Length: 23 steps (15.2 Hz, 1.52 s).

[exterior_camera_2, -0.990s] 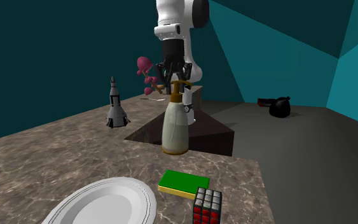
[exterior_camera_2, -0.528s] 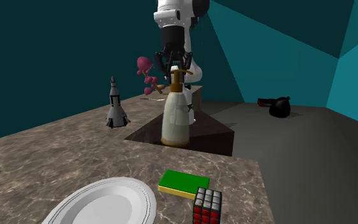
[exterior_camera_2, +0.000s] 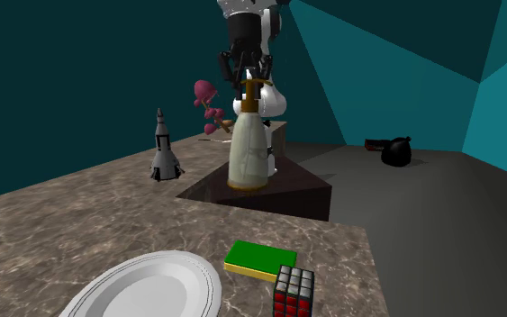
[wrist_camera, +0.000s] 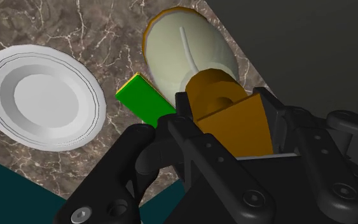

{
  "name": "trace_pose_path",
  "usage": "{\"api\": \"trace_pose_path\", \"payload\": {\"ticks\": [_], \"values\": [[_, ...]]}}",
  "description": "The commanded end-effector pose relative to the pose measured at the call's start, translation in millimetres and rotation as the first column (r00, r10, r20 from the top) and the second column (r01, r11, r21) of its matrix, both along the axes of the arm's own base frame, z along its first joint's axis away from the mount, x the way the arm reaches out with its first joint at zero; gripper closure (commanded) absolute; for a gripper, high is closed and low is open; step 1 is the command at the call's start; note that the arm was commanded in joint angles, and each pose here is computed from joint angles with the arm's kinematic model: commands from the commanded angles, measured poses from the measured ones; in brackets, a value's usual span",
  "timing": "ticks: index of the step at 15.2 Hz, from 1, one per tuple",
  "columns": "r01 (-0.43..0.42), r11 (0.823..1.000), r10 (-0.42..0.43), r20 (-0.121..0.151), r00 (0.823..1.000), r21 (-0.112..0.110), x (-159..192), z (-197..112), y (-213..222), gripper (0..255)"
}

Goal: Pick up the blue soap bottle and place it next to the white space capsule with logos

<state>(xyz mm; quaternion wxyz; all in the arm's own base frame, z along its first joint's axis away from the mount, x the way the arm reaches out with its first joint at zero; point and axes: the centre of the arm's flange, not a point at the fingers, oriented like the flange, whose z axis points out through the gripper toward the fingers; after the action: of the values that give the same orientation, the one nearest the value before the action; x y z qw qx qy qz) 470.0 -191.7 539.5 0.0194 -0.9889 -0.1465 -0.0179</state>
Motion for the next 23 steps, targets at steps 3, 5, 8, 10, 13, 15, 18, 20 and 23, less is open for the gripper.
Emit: {"api": "trace_pose_path", "payload": {"ticks": [3,5,8,10,13,15,18,20,23], "values": [[0.000,1.000,0.000,0.000,1.000,0.000,-1,20,1,255],[0.000,1.000,0.000,0.000,1.000,0.000,-1,31,1,255],[0.000,1.000,0.000,0.000,1.000,0.000,-1,47,1,255],[0.000,1.000,0.000,0.000,1.000,0.000,-1,57,1,255],[0.000,1.000,0.000,0.000,1.000,0.000,-1,73,1,255],[0.000,1.000,0.000,0.000,1.000,0.000,-1,84,1,255],[0.000,1.000,0.000,0.000,1.000,0.000,-1,99,1,255],[0.000,1.000,0.000,0.000,1.000,0.000,-1,110,1,255],[0.000,1.000,0.000,0.000,1.000,0.000,-1,126,1,255]]}}
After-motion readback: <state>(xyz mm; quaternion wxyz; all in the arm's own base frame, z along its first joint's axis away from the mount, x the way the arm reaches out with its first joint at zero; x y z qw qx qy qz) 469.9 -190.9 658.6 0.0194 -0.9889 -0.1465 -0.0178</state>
